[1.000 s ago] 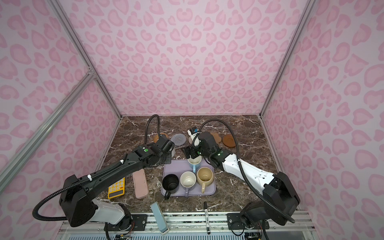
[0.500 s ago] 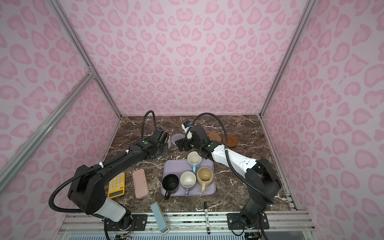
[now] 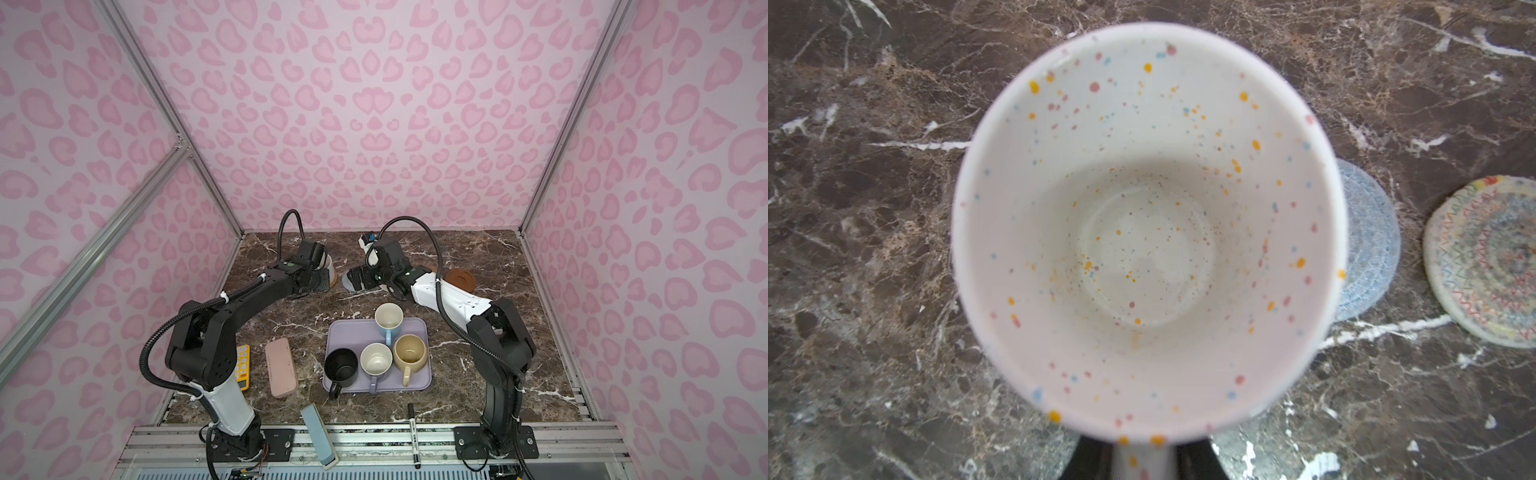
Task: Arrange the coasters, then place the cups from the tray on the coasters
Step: 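Lower the white speckled mug onto the tan woven coaster with the left gripper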
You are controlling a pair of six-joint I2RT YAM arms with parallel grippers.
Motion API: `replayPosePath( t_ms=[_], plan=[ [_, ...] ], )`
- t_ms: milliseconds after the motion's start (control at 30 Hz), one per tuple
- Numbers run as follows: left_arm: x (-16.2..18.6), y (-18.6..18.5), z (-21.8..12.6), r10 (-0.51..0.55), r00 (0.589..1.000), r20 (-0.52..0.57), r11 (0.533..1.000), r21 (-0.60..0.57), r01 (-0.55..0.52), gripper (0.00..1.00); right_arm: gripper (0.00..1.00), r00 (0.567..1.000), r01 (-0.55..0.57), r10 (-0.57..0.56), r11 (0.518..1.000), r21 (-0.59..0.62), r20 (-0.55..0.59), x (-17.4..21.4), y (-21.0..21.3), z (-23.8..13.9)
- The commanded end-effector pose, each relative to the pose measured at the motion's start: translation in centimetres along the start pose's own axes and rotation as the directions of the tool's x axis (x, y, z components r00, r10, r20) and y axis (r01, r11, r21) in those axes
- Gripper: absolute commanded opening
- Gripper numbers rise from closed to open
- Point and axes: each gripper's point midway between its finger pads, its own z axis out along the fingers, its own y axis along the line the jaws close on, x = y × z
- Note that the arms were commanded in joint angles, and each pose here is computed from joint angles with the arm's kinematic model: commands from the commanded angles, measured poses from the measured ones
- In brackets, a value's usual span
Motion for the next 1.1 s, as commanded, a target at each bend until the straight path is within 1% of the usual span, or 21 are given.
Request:
replayPosePath(
  t_ms=[0, 33, 67, 167, 233, 333, 600, 733, 833, 933, 1067],
  plan=[
    [-3.6, -1.0, -0.3, -0.01, 0.995, 0.104, 0.999, 0.036, 0.006, 0.0, 0.99, 0.999, 0.011, -0.012, 0.999, -0.034, -0.04, 0.7, 0.5, 0.8],
    [-3.6, -1.0, -0.2, -0.009, 0.995, 0.103, 0.999, 0.034, 0.005, 0.0, 0.99, 0.999, 0.009, -0.011, 0.999, -0.032, -0.049, 1.0, 0.4, 1.1],
    [-3.6, -0.8, 0.1, -0.01, 0.995, 0.101, 1.0, 0.028, 0.007, 0.0, 0.99, 1.0, 0.017, -0.017, 0.999, -0.037, -0.023, -0.3, 0.8, 0.9],
    [-3.6, 0.4, 0.8, -0.016, 0.996, 0.093, 1.0, -0.007, 0.017, 0.0, 0.99, 1.0, 0.019, -0.02, 0.999, -0.031, -0.024, -0.4, 0.6, 1.1],
    [-3.8, 0.7, 1.0, -0.03, 0.995, 0.09, 1.0, 0.002, 0.03, 0.0, 0.99, 0.999, 0.022, -0.022, 0.999, -0.028, -0.027, -0.4, 0.5, 1.2],
    [-3.8, 0.5, 1.1, -0.027, 0.996, 0.09, 0.999, 0.022, 0.025, 0.0, 0.99, 0.999, 0.027, -0.028, 1.0, -0.014, -0.029, -0.4, 0.2, 1.3],
    [-3.5, 0.3, 2.0, -0.008, 0.998, 0.069, 1.0, 0.027, 0.006, 0.0, 0.99, 0.999, 0.025, -0.025, 1.0, 0.001, -0.036, -0.1, -0.3, 1.4],
    [-3.6, 0.5, 2.1, -0.002, 0.998, 0.067, 1.0, 0.011, 0.001, 0.0, 0.99, 0.999, 0.023, -0.023, 1.0, 0.009, -0.043, 0.1, -0.5, 1.5],
    [-3.6, 0.0, 2.4, 0.003, 0.998, 0.064, 0.999, 0.032, -0.005, 0.0, 0.99, 0.999, 0.027, -0.026, 1.0, 0.013, -0.043, 0.1, -0.6, 1.4],
    [-3.3, 0.0, 2.7, 0.006, 0.999, 0.046, 1.0, 0.028, -0.007, 0.0, 0.99, 0.999, 0.029, -0.028, 0.999, 0.017, -0.047, 0.2, -0.7, 1.4],
    [-3.3, 0.1, 2.8, 0.013, 0.999, 0.049, 1.0, 0.027, -0.014, 0.0, 0.99, 0.998, 0.03, -0.029, 0.999, 0.019, -0.052, 0.5, -0.8, 1.5]
  ],
)
